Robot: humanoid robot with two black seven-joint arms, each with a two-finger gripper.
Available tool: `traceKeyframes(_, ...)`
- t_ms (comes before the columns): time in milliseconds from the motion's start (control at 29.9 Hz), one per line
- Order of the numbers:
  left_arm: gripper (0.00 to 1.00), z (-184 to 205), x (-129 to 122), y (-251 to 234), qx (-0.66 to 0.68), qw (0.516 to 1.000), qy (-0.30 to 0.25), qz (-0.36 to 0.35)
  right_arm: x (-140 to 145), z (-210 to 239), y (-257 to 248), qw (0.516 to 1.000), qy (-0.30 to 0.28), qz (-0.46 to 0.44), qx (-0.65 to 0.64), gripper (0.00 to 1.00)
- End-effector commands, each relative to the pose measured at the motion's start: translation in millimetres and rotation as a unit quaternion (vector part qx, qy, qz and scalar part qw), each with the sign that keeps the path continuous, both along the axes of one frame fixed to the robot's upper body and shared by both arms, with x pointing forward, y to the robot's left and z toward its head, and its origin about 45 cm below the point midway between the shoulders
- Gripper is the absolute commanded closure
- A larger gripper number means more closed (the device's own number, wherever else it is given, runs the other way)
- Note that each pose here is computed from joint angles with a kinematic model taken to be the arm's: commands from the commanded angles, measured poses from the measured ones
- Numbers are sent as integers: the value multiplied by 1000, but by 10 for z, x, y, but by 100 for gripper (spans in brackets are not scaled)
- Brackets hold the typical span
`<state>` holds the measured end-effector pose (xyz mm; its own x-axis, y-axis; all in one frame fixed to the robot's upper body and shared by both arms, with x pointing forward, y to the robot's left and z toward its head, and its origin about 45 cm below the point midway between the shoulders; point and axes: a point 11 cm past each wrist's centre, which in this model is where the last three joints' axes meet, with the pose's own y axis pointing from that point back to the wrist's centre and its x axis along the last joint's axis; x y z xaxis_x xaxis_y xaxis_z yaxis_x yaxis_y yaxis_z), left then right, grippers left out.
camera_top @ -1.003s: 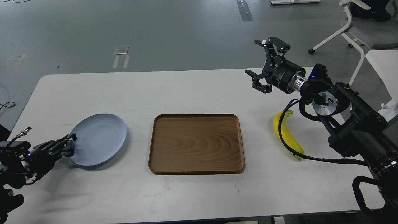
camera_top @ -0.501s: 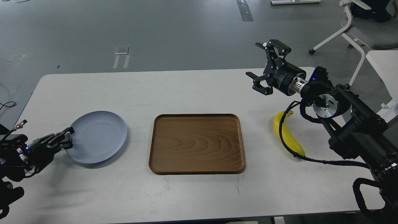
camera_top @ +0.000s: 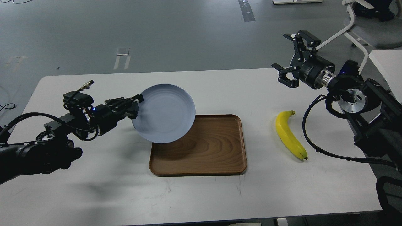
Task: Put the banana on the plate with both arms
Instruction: 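Lift the blue plate with the left gripper and set it on the tray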
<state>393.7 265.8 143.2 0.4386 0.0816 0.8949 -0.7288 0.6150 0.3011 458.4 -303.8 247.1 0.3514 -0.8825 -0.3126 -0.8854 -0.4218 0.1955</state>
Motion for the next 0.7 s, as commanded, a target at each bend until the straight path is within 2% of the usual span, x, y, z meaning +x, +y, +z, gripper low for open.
traceKeyframes(0, 100, -199, -65, -425, 7, 999, 16, -45, -25, -20, -84, 1000, 3, -6, -5, 0)
traceKeyframes(167, 100, -303, -85, -800, 7, 997, 21, -76, -50, -60, -130, 1000, 6, -13, -1, 0)
traceKeyframes(568, 100, -467, -155, -698, 38, 995, 35, -80, -65, -95, -141, 1000, 10, -15, 0, 0)
traceKeyframes(602, 97, -470, -158, -697, 37, 996, 35, -79, -58, -84, -124, 1000, 7, -14, 4, 0)
traceKeyframes(635, 88, -474, -164, -709, 35, 996, 36, -79, -49, -65, -123, 1000, 5, -17, 10, 0)
traceKeyframes(669, 84, -475, -168, -721, 34, 996, 36, -80, -49, -62, -125, 1000, 4, -18, 12, 0)
